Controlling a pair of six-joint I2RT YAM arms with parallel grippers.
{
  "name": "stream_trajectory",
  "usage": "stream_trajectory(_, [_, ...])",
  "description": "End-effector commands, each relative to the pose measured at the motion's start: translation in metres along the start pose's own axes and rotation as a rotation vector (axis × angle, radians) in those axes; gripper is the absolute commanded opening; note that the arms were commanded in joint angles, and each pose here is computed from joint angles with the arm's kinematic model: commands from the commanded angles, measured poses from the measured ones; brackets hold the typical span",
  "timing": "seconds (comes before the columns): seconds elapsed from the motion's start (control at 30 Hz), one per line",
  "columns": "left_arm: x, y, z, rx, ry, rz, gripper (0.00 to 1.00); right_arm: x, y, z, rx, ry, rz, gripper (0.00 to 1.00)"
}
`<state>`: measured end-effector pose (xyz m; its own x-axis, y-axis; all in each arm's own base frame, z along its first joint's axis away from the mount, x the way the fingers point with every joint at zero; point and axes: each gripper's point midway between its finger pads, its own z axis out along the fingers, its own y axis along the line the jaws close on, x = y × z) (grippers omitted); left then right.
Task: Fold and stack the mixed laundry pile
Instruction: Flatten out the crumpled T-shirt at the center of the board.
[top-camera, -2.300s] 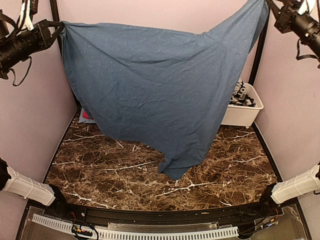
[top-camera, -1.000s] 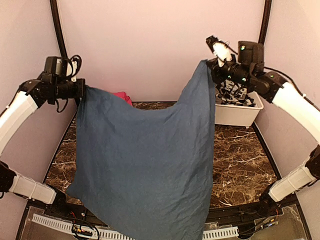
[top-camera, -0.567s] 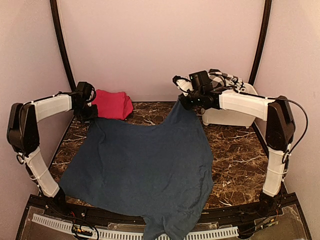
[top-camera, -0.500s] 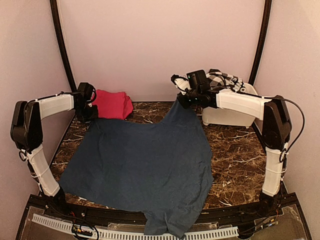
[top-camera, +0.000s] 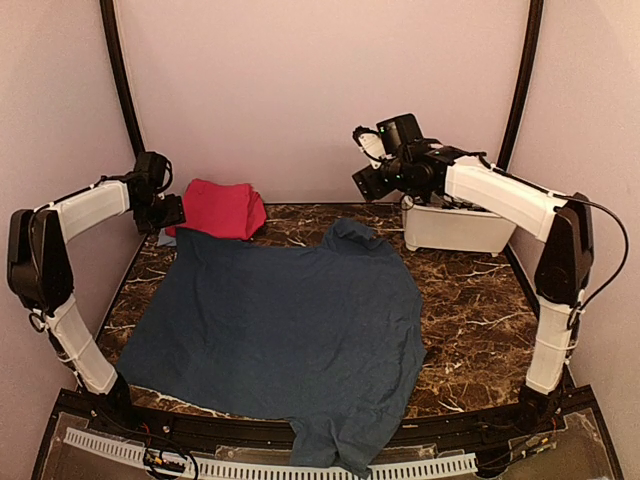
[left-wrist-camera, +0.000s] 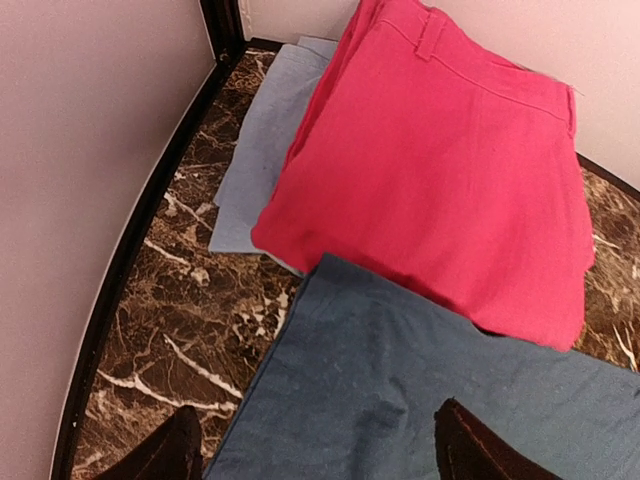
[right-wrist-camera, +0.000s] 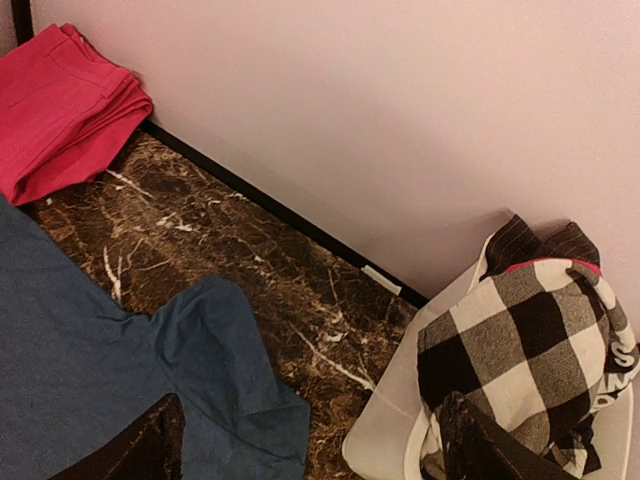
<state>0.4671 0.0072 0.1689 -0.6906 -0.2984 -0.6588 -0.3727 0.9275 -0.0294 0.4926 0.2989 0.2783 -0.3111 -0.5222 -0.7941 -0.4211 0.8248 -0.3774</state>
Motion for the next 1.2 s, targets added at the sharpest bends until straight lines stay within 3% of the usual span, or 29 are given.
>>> stream_trajectory(0.0, [0.007, -0.014, -0.046, 0.157, -0.018, 0.003, 0.79, 0.031, 0.026, -0.059, -0.248, 0.075, 0.171, 0.83])
stream_trajectory(0.13, [0.055, -0.044, -0.057, 0.237, 0.072, 0.098, 0.77, 0.096, 0.075, -0.073, -0.443, 0.234, 0.276, 0.76])
stream_trajectory(0.27, [0.088, -0.072, -0.067, 0.338, 0.121, 0.120, 0.73, 0.168, 0.095, -0.079, -0.459, 0.424, 0.331, 0.61])
stream_trajectory(0.4, [0.112, -0.088, -0.069, 0.416, 0.170, 0.121, 0.70, 0.205, 0.105, -0.088, -0.463, 0.499, 0.393, 0.50])
stream_trajectory(0.7, [0.146, -0.104, -0.046, 0.427, 0.272, 0.135, 0.67, 0.261, 0.118, -0.043, -0.428, 0.654, 0.412, 0.47])
stream_trajectory(1.17, [0.156, -0.118, -0.025, 0.435, 0.323, 0.115, 0.67, 0.309, 0.043, 0.015, -0.214, 0.802, 0.357, 0.46])
